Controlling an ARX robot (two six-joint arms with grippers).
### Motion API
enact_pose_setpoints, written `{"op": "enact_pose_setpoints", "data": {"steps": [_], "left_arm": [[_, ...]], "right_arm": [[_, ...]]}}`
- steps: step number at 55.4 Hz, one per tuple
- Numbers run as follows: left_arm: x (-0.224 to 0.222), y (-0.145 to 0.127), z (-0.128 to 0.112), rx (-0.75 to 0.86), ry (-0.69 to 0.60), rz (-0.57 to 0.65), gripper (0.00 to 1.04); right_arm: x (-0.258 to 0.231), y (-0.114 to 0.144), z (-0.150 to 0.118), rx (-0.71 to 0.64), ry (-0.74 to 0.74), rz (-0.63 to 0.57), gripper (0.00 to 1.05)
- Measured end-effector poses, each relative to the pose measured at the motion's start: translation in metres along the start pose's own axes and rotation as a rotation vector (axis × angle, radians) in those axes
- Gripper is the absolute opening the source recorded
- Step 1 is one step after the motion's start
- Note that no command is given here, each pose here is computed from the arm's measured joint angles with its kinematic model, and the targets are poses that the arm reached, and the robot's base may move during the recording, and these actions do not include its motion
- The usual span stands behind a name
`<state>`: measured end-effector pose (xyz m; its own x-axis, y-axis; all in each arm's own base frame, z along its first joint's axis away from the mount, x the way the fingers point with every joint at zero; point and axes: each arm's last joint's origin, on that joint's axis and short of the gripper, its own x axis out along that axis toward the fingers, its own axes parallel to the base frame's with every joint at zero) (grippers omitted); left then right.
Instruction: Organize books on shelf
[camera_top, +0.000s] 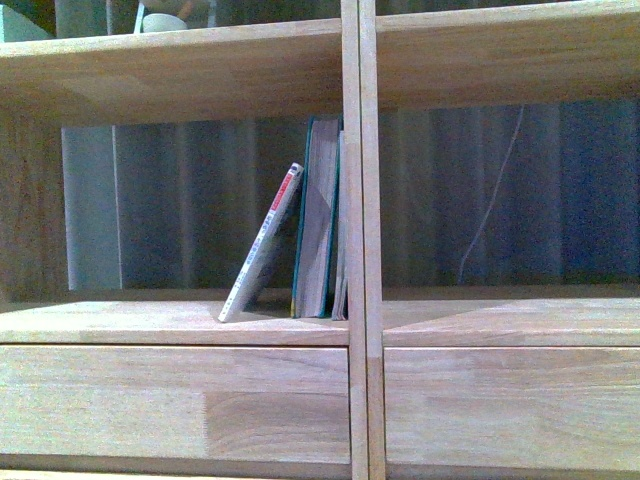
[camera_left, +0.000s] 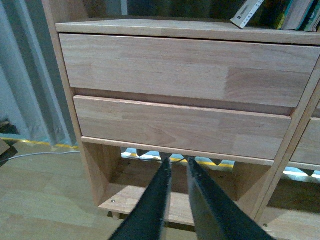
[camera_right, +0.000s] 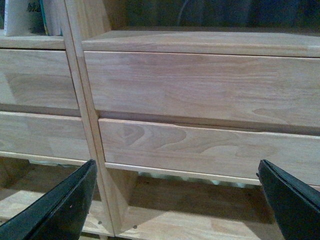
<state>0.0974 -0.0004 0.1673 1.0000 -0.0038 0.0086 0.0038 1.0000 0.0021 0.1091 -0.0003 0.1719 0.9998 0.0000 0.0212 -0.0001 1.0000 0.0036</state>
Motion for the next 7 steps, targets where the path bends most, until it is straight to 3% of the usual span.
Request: {"op": "enact_pose_setpoints", "data": {"steps": [7], "left_arm": [[0.0000, 0.0000, 0.0000, 0.000, 0.000, 0.000, 0.50]], "right_arm": [[0.0000, 0.0000, 0.0000, 0.000, 0.000, 0.000, 0.98]]}}
